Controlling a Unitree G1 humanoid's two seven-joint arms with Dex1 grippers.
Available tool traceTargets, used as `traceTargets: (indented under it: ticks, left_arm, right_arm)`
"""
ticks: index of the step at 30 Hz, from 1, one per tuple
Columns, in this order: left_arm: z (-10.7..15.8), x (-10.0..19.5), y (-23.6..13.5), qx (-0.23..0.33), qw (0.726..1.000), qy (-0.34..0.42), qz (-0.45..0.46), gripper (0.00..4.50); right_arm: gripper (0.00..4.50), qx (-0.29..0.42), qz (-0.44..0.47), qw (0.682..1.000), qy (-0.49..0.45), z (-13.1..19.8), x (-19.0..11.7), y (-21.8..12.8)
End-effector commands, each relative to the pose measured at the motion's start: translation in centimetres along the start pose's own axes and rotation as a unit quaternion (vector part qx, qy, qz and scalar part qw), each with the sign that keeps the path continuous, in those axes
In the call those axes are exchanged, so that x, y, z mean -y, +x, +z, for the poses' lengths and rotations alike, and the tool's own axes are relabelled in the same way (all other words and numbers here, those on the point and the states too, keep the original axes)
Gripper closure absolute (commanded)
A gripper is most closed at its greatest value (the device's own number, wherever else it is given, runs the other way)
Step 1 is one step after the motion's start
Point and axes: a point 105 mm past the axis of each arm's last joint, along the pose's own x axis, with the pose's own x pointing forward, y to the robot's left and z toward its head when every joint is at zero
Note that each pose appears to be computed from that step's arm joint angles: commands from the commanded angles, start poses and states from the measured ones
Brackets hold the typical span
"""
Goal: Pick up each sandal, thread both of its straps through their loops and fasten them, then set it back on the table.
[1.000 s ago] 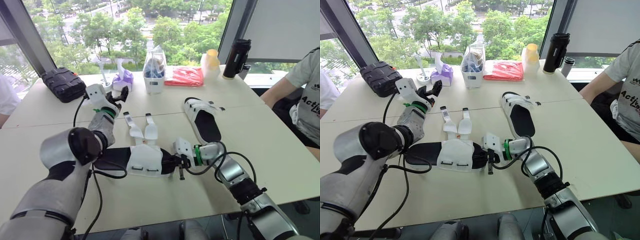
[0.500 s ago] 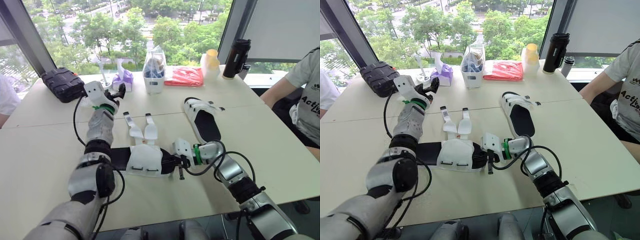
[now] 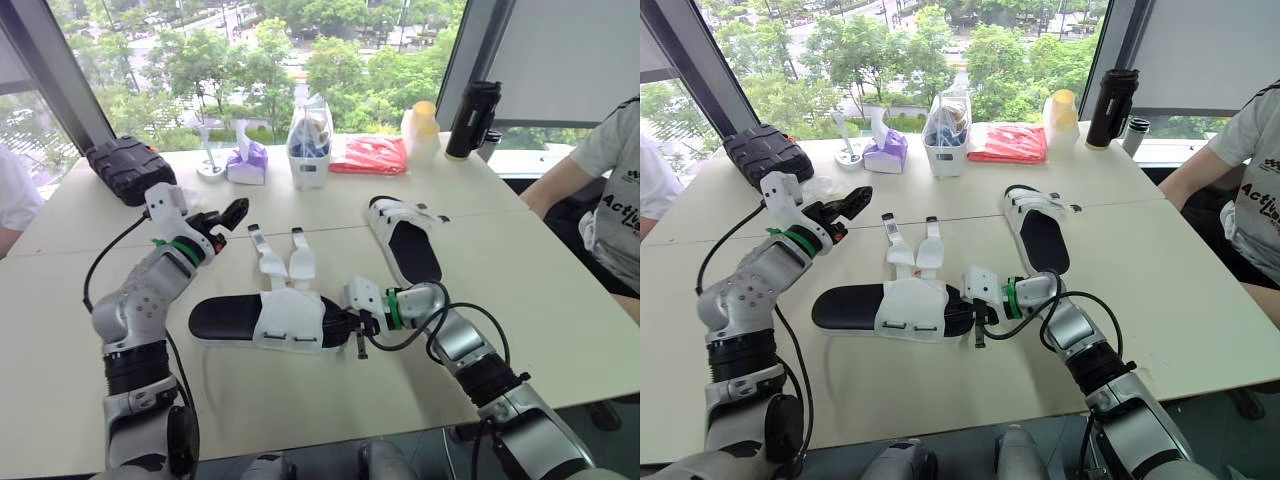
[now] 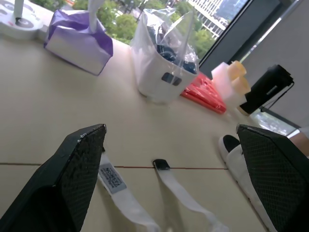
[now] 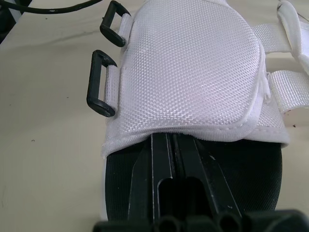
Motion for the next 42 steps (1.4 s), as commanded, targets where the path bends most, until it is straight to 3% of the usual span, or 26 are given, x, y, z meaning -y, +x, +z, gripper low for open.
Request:
traceTargets:
  ticks: [1,7,12,19,37,40,42]
  left_arm:
    - [0.2,-0.2,-1.0,-0.041,0.998,-0.045,0.006,0.0]
    - [-1.5,-0.6,-1.6,-0.11,0.986,-0.129,-0.007,0.0]
    - [-2.8,0.4,-0.7,-0.133,0.97,-0.199,-0.049,0.0]
    - [-5.8,1.3,1.9,-0.187,0.956,-0.217,-0.062,0.0]
    - [-7.1,-0.7,7.1,-0.131,0.958,-0.25,-0.041,0.0]
    - [-7.3,-1.0,7.3,-0.128,0.96,-0.246,-0.033,0.89]
    - [-7.0,-1.3,7.5,-0.116,0.961,-0.25,-0.028,1.86]
  right_arm:
    - [4.46,-0.016,0.009,1.0,0.005,-0.8,-0.5,0.4]
    - [4.46,-0.019,0.011,1.0,-0.003,-0.7,-0.5,0.7]
    - [4.46,-0.02,0.012,1.0,-0.007,-0.8,-0.5,0.8]
    - [4.46,-0.02,0.011,1.0,-0.012,-0.6,-0.7,0.8]
    - [4.46,-0.026,0.004,1.0,-0.012,-0.6,-0.9,0.5]
    - [4.5,-0.027,0.004,1.0,-0.013,-0.6,-1.0,0.5]
    - [4.5,-0.027,0.004,1.0,-0.012,-0.6,-1.0,0.5]
